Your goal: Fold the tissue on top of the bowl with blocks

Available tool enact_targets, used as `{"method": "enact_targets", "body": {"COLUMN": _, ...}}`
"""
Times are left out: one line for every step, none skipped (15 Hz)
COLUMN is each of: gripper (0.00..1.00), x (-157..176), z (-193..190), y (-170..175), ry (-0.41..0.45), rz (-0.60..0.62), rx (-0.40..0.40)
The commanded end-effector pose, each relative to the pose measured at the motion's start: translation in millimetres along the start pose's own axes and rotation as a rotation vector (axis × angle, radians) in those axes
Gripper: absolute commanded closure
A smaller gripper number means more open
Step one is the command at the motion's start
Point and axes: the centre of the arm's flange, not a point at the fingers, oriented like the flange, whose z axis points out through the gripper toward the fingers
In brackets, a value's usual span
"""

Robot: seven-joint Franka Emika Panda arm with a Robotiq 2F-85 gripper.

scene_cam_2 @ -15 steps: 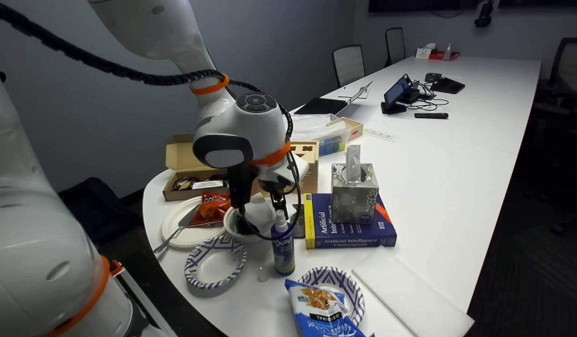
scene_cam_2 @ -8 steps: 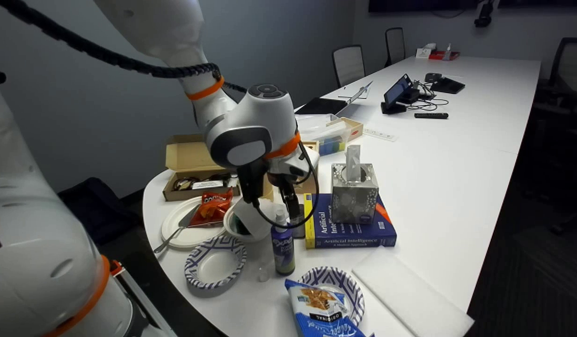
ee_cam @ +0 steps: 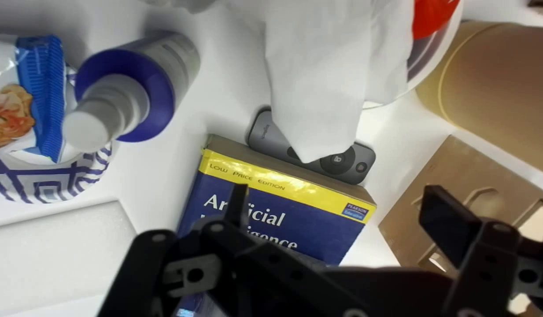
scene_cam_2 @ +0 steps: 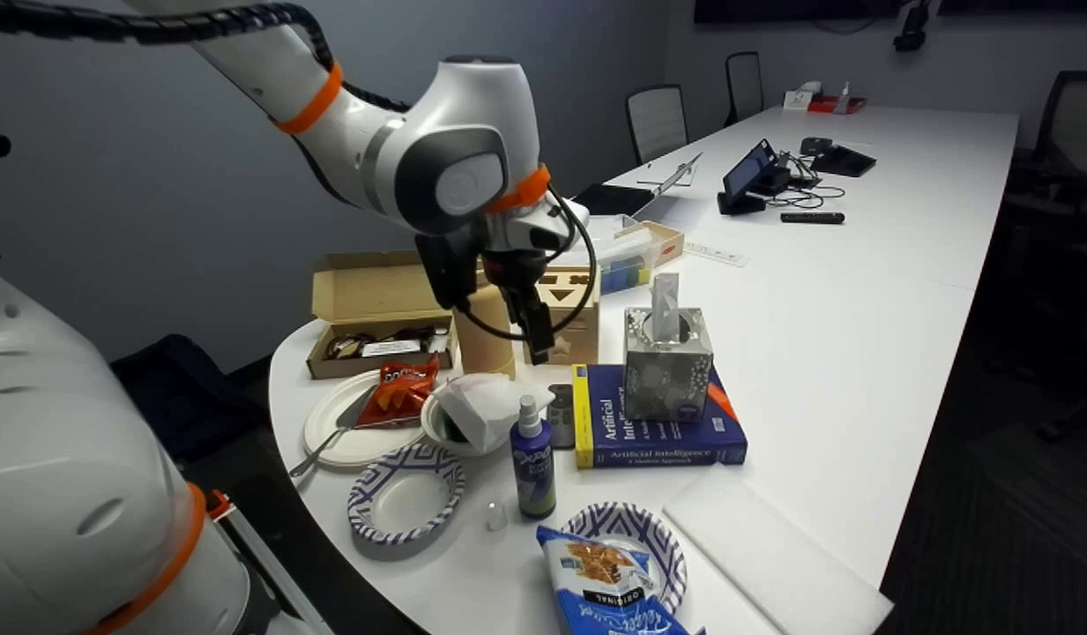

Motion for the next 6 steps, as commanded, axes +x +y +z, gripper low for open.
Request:
{"method": "enact_targets", "body": {"gripper": 0.0, "x": -41, "z": -81, "y": 0, "ry": -0.011, "rz": -0.017, "rx": -0.025}}
{"method": "enact_targets", "body": {"gripper": 0.0, "x": -47, "z": -97, "y": -1, "ry": -0.02, "rz": -0.022, "rx": -0.031}}
{"method": "enact_targets", "body": {"gripper": 0.0, "x": -53, "z": -108, "y": -1, "ry": -0.028, "rz": -0.026, "rx": -0.038}}
{"method": "enact_targets", "body": {"gripper": 0.0, "x": -56, "z": -115, "y": 0, "ry": -0.037, "rz": -0.033, "rx": -0.042}}
{"method": "enact_targets", "body": {"gripper": 0.0, "x": -59, "z": -123, "y": 0, "ry": -0.044, "rz": -0.036, "rx": -0.046}}
{"method": "enact_targets", "body": {"gripper": 0.0, "x": -62, "z": -129, "y": 2, "ry": -0.051, "rz": -0.041, "rx": -0.047}}
